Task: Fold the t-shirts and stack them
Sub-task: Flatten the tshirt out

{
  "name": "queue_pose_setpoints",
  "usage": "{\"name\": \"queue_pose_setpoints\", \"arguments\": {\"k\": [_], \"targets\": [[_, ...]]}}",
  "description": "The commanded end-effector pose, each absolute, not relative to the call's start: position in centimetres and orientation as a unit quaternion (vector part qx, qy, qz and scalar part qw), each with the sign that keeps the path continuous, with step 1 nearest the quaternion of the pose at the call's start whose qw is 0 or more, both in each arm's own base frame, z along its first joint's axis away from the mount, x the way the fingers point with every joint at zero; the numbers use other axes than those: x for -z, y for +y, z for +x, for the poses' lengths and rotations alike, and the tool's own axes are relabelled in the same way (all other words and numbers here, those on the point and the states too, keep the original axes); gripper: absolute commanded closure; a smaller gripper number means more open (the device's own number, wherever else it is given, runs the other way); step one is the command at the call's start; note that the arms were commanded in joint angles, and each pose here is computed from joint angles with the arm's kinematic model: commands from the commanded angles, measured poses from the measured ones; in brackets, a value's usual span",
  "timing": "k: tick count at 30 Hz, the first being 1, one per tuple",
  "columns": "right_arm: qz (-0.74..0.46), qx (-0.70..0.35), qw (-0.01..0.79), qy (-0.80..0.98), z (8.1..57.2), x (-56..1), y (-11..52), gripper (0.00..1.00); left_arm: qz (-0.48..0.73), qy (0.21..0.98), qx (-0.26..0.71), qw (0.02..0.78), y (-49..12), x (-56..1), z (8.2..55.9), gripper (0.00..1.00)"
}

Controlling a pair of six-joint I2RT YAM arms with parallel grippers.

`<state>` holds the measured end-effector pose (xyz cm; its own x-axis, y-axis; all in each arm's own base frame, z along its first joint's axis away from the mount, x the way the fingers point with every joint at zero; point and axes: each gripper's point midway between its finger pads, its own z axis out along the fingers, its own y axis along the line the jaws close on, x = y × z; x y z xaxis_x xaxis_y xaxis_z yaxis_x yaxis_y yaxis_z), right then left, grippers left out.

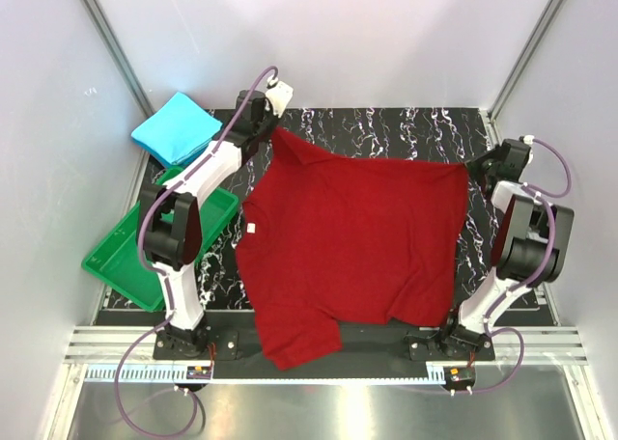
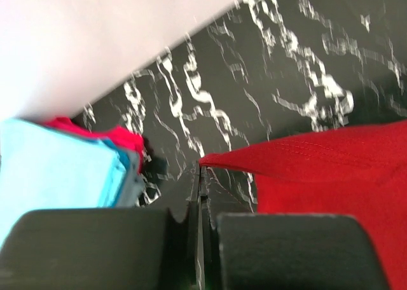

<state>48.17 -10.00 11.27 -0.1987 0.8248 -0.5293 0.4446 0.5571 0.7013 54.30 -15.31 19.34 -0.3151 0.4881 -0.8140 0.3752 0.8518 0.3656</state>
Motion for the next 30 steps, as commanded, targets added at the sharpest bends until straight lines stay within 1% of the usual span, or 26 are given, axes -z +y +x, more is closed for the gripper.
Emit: {"name": "queue_pose_setpoints", "arguments": {"k": [1, 6, 7, 9, 10, 16, 23, 27, 30], "targets": [[0.373, -0.228, 0.521, 0.734, 51.9, -14.5, -10.5, 1.0, 0.237, 0.764, -0.064, 0.596, -15.6, -24.9, 57.3, 1.0], [0.359, -0.228, 0.524, 0.738, 54.8, -15.2, -11.3, 1.0, 0.226, 0.773, -0.079, 0.588, -14.6, -23.8, 59.5, 1.0], [0.359, -0.228, 0.524, 0.738, 55.6, -15.1, -11.6, 1.0, 0.221, 0.773, -0.08, 0.589, -14.4, -24.5, 60.0, 1.0], [0.358, -0.227, 0.519, 0.742, 56.1, -14.7, -11.8, 1.0, 0.217, 0.784, -0.072, 0.577, -14.2, -23.0, 60.9, 1.0], [0.354, -0.23, 0.516, 0.745, 56.6, -14.3, -11.8, 1.0, 0.215, 0.782, -0.067, 0.581, -14.4, -23.6, 61.3, 1.0], [0.33, -0.216, 0.503, 0.769, 58.1, -13.1, -12.2, 1.0, 0.217, 0.785, -0.05, 0.579, -14.8, -22.3, 62.9, 1.0], [0.309, -0.214, 0.49, 0.786, 58.3, -12.2, -12.0, 1.0, 0.203, 0.793, -0.028, 0.574, -15.2, -22.4, 61.7, 1.0], [0.321, -0.181, 0.48, 0.796, 57.0, -12.0, -12.6, 1.0, 0.195, 0.808, -0.009, 0.556, -15.9, -22.5, 59.4, 1.0], [0.316, -0.17, 0.476, 0.803, 56.0, -12.0, -12.6, 1.0, 0.189, 0.826, 0.002, 0.531, -16.0, -21.3, 57.4, 1.0]]}}
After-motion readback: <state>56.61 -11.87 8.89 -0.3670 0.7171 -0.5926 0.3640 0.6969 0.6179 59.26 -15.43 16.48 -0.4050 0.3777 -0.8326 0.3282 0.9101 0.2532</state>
